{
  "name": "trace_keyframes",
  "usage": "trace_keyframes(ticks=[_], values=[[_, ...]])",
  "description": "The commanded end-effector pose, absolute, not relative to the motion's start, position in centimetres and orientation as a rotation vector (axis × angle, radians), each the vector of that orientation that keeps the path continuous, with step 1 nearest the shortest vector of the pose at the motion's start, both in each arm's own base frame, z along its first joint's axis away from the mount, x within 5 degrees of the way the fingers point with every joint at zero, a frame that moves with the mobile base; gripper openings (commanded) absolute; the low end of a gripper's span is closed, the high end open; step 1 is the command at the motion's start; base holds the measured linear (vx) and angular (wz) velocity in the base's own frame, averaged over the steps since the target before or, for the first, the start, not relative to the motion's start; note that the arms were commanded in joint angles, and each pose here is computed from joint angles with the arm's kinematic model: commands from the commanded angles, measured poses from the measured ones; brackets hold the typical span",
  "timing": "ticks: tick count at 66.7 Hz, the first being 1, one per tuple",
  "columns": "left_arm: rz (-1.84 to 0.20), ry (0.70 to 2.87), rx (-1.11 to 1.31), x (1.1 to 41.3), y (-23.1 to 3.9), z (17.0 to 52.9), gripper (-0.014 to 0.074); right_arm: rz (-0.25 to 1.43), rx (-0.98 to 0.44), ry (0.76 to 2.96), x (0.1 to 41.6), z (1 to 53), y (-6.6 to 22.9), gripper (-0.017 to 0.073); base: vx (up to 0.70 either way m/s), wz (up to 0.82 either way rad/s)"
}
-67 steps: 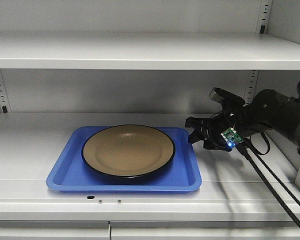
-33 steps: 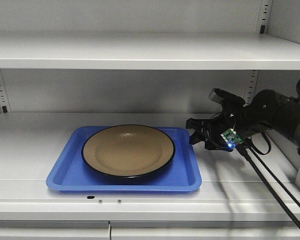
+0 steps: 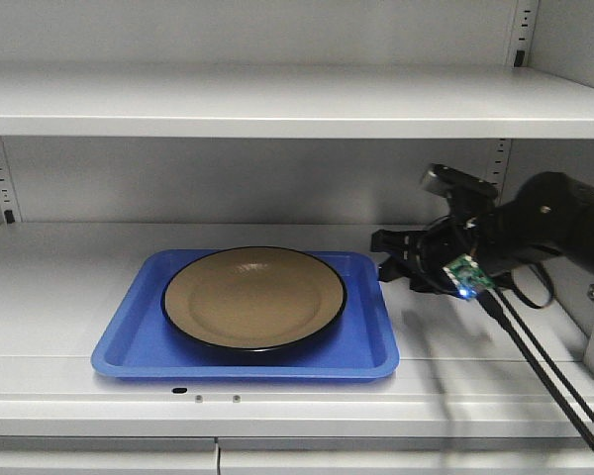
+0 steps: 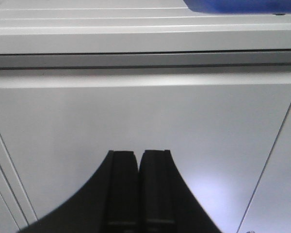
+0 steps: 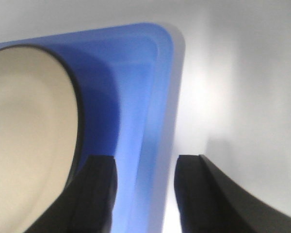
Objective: Place disk in tray to left cabinet
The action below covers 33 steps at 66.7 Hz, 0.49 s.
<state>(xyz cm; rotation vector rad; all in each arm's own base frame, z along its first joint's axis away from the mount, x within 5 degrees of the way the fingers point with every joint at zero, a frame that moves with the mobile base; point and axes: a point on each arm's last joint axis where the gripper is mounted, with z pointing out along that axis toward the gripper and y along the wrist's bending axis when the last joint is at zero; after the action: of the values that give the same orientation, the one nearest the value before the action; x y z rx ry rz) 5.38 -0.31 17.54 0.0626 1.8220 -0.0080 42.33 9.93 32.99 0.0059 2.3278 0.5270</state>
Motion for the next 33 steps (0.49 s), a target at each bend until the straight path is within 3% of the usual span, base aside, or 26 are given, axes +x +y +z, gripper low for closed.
trace_keyframes(ticks=[1, 17, 33], values=[[-0.007, 1.761, 0.054, 5.6, -0.3, 17.7, -0.0006, 0.516, 0.036, 2.145, 39.2, 37.3, 8.8, 0.0327, 0.00, 0.00], [-0.007, 1.761, 0.054, 5.6, -0.3, 17.7, -0.0006, 0.497, 0.048, 2.079, 31.3, 38.7, 7.1, 0.0244, 0.00, 0.00], [-0.007, 1.761, 0.054, 5.6, -0.3, 17.7, -0.0006, 0.345, -0.042, 2.086, 22.7, 36.6, 5.0, 0.0157, 0.00, 0.00]])
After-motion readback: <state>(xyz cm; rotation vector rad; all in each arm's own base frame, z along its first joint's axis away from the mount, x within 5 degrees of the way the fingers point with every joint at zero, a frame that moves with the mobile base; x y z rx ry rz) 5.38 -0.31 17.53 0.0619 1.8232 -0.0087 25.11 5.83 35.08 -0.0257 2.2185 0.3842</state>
